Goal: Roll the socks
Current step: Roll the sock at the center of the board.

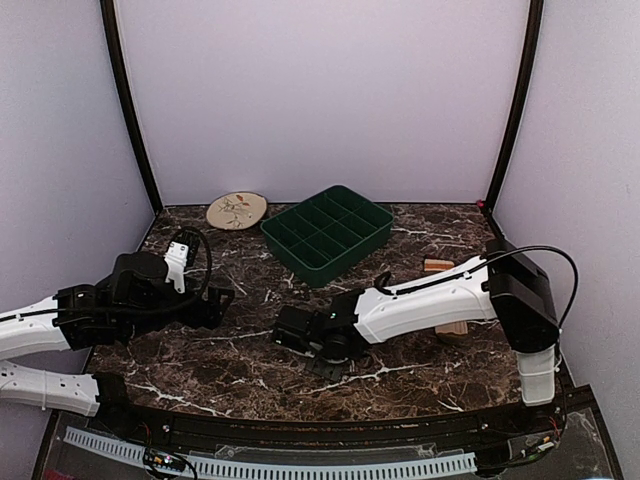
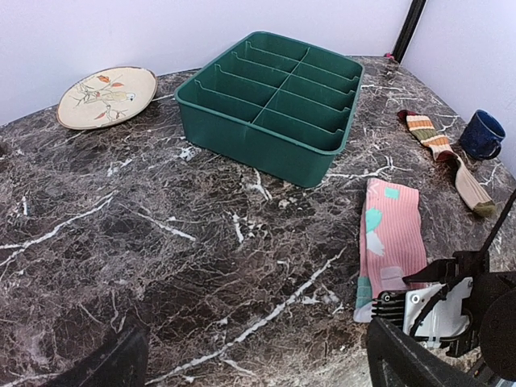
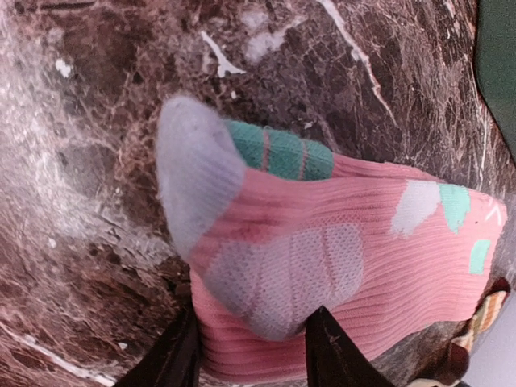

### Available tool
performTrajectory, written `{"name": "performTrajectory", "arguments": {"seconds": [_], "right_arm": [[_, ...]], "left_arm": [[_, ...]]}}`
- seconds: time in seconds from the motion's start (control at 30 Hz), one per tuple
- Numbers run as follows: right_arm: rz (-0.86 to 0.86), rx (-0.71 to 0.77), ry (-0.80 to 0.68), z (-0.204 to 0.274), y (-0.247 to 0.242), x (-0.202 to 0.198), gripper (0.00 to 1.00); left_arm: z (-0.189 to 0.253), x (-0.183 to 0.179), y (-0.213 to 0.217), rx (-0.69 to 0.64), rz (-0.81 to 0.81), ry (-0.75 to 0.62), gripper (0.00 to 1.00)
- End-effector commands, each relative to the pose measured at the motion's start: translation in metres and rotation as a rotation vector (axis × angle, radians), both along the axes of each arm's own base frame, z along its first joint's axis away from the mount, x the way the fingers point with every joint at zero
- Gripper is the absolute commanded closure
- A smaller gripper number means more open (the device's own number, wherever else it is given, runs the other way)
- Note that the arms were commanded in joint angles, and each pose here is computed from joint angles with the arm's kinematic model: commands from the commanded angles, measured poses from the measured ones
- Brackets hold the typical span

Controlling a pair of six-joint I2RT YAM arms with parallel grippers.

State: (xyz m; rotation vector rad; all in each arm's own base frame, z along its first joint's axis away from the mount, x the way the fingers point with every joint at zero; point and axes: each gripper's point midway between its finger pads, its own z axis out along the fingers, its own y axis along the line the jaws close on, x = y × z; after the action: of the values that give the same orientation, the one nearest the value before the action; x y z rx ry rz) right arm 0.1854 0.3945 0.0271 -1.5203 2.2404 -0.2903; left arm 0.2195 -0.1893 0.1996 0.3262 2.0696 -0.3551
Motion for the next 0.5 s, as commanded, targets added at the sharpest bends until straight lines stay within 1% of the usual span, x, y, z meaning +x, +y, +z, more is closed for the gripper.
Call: {"name": "performTrajectory", "arguments": {"seconds": [0.0, 0.07, 0.17, 0.33, 0.43, 0.47], "right_arm": [[-0.012, -0.045, 0.105, -0.0222, -0.0183, -0.01, 0.6], [-0.015, -0.032, 0.129, -0.0231, -0.0173, -0.0113, 0.62], [-0.025, 0.007, 0.185, -0.0225, -0.016, -0.0132, 0.69], [-0.073, 0.084, 0.285, -0.017, -0.0154, -0.0127, 0.84], [-0.093, 0.106, 0.34, -0.0155, -0.0169, -0.0134, 0.98], [-0.096, 0.111, 0.347, -0.0138, -0.0169, -0.0139, 1.0]], "left_arm": [[-0.0048, 0.0037, 0.0029, 0.018, 0.014, -0.011, 0.04], [-0.006, 0.0037, 0.0015, 0.02, 0.007, -0.009, 0.04], [-0.0085, 0.0035, 0.0, 0.025, 0.001, -0.004, 0.04], [-0.0094, 0.0034, -0.0011, 0.029, -0.008, -0.008, 0.03], [-0.0098, 0.0036, -0.0013, 0.029, -0.01, -0.01, 0.03], [-0.0103, 0.0031, -0.002, 0.027, -0.014, -0.007, 0.03]]}}
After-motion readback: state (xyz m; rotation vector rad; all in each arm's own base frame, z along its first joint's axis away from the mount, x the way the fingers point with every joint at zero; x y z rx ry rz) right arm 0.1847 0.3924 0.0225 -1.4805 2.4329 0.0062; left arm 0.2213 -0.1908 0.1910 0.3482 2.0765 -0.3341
